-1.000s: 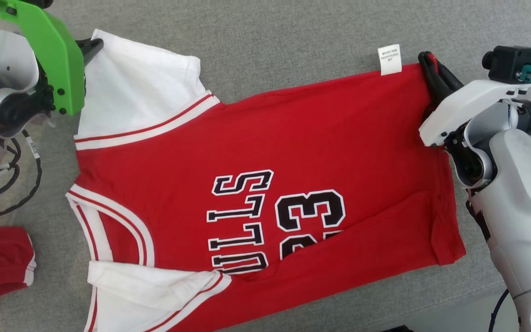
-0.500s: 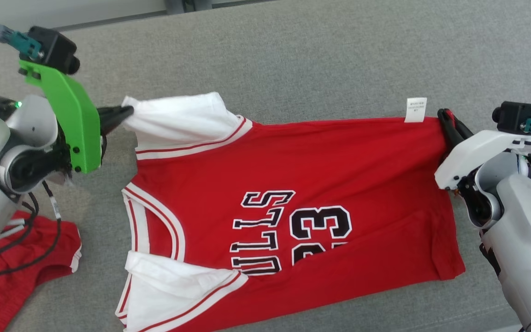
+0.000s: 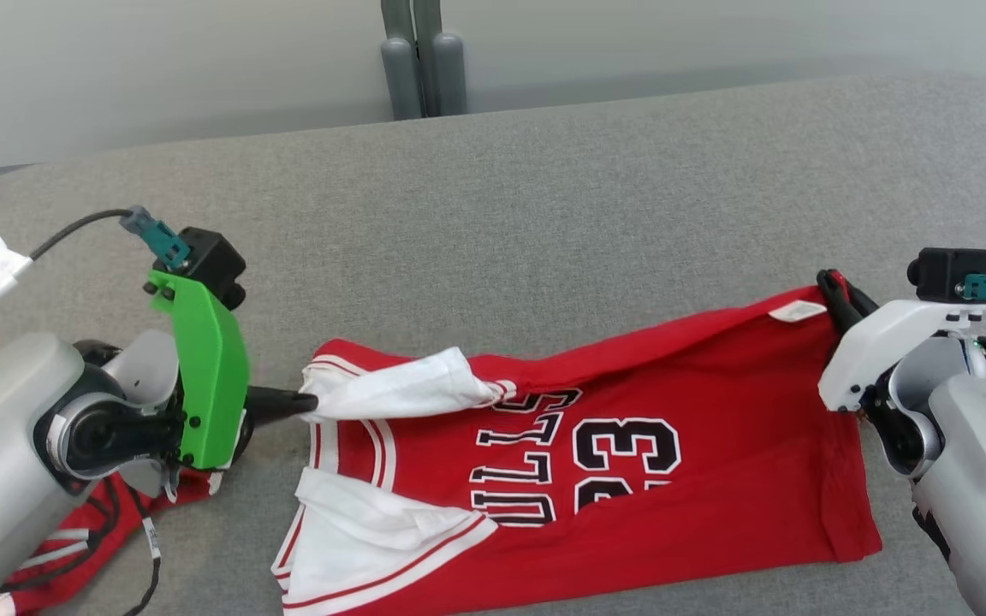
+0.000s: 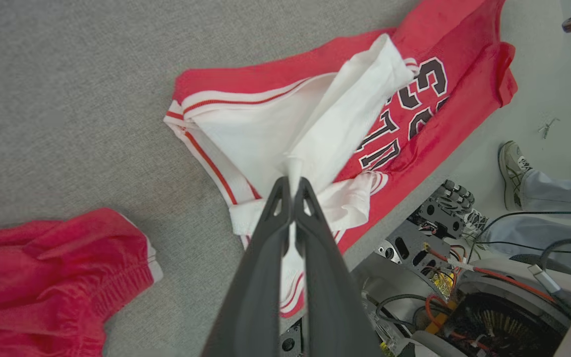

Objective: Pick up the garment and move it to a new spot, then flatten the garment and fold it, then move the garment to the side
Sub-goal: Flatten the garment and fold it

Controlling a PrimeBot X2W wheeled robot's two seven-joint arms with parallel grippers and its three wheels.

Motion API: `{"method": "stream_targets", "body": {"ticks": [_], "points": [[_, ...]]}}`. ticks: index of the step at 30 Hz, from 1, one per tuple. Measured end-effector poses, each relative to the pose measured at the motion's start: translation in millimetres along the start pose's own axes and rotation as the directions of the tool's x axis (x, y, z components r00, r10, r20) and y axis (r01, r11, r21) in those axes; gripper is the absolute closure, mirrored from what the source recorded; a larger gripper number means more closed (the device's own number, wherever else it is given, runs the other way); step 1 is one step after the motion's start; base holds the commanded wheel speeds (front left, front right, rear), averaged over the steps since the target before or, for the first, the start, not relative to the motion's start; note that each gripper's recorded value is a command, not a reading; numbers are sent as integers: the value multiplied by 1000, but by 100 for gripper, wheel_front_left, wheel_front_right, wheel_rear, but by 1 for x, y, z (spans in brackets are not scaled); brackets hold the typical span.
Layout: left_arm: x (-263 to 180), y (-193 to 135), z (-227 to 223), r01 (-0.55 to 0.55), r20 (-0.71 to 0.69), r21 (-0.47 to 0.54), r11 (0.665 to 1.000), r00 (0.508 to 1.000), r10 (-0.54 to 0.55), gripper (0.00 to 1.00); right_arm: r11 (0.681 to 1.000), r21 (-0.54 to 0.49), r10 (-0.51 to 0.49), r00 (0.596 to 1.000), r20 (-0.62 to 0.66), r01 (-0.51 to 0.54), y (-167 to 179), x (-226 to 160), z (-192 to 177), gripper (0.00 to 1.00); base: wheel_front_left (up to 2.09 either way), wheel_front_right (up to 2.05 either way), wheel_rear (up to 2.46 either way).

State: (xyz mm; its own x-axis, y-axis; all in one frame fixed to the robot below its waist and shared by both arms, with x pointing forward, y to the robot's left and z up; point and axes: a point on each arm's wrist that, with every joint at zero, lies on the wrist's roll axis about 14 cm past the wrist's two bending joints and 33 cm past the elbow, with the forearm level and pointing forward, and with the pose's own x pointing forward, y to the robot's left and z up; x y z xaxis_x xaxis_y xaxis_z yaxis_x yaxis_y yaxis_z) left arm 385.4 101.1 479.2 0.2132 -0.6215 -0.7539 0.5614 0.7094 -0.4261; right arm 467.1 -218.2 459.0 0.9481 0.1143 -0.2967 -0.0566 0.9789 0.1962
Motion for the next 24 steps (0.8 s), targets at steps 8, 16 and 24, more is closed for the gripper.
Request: {"method": "stream_targets", "body": {"ticks": [8, 16, 24], "points": [[-10, -17, -35, 7, -59, -37, 999, 998, -9, 100, 996, -66, 50, 993, -108, -57, 6, -15, -21, 100, 0, 0, 0], [-4, -27, -58, 35, -115, -63, 997, 992, -42, 100, 992, -89, 69, 969, -239, -92, 2, -31, -49, 100, 0, 0, 0], [10, -32, -78, 57, -174, -98, 994, 982, -73, 100, 986, -109, 81, 931, -355, -127, 2, -47, -71, 50, 0, 0, 0]]}}
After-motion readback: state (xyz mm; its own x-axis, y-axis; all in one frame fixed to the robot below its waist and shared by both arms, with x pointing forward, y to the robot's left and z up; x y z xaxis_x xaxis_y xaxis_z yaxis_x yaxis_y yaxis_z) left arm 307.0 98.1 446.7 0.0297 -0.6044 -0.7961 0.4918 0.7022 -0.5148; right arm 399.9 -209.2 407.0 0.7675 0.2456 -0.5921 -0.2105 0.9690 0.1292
